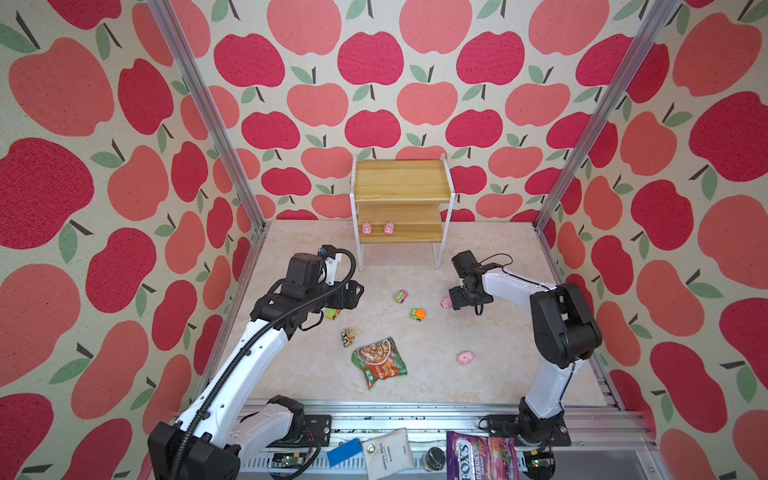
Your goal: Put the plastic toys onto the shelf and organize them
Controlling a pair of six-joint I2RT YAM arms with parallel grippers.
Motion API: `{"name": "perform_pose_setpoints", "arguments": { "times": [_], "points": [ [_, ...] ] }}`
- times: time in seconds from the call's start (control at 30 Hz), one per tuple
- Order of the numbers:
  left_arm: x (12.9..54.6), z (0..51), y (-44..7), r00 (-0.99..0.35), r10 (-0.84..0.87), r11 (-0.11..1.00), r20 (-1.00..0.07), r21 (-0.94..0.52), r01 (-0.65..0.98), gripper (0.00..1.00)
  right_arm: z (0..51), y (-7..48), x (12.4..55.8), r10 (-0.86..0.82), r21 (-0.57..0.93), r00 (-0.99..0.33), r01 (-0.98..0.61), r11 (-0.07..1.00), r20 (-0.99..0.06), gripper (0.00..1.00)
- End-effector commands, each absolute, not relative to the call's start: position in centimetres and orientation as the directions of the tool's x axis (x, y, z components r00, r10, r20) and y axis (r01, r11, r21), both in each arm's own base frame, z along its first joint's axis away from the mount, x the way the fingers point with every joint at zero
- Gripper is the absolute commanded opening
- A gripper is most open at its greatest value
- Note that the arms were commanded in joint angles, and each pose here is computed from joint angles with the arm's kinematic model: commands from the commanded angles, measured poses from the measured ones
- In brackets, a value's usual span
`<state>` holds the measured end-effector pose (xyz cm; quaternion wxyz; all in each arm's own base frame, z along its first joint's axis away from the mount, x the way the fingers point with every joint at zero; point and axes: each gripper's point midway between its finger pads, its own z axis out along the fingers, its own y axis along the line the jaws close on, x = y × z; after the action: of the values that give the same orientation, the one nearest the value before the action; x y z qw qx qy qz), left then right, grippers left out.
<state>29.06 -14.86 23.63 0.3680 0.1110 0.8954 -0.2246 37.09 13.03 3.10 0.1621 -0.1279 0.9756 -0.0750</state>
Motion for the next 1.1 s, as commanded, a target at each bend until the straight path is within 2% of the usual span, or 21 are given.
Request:
{"name": "perform_pose_setpoints", "arguments": {
  "times": [0.0, 0.33, 0.63, 0.83, 1.07],
  "points": [
    [29.2, 23.1, -15.1, -0.702, 0.056, 0.871, -0.710, -0.309, 0.382, 0.92, 3.4, 13.4, 38.9, -0.237, -0.181, -0.912, -0.184, 0.966, -0.336, 0.83],
    [29.3, 23.1, -15.1, -0.701, 0.054, 0.871, -0.711, -0.310, 0.382, 0.92, 3.7, 15.2, 40.7, -0.161, -0.086, -0.894, -0.137, 0.987, -0.418, 0.84],
    [29.1, 23.1, -15.4, -0.690, 0.067, 0.858, -0.721, -0.311, 0.408, 0.95, 7.7, 16.9, 40.6, -0.114, 0.055, -0.789, -0.184, 0.981, -0.604, 0.88],
    [28.7, 23.3, -15.8, -0.683, 0.086, 0.853, -0.725, -0.301, 0.427, 0.95, 10.4, 16.6, 38.4, -0.080, 0.113, -0.713, -0.219, 0.969, -0.696, 0.89],
    [28.3, 24.1, -16.0, -0.663, 0.087, 0.844, -0.743, -0.298, 0.445, 0.94, 8.9, 18.4, 33.0, -0.031, 0.215, -0.669, -0.282, 0.935, -0.743, 0.83]
  ]
}}
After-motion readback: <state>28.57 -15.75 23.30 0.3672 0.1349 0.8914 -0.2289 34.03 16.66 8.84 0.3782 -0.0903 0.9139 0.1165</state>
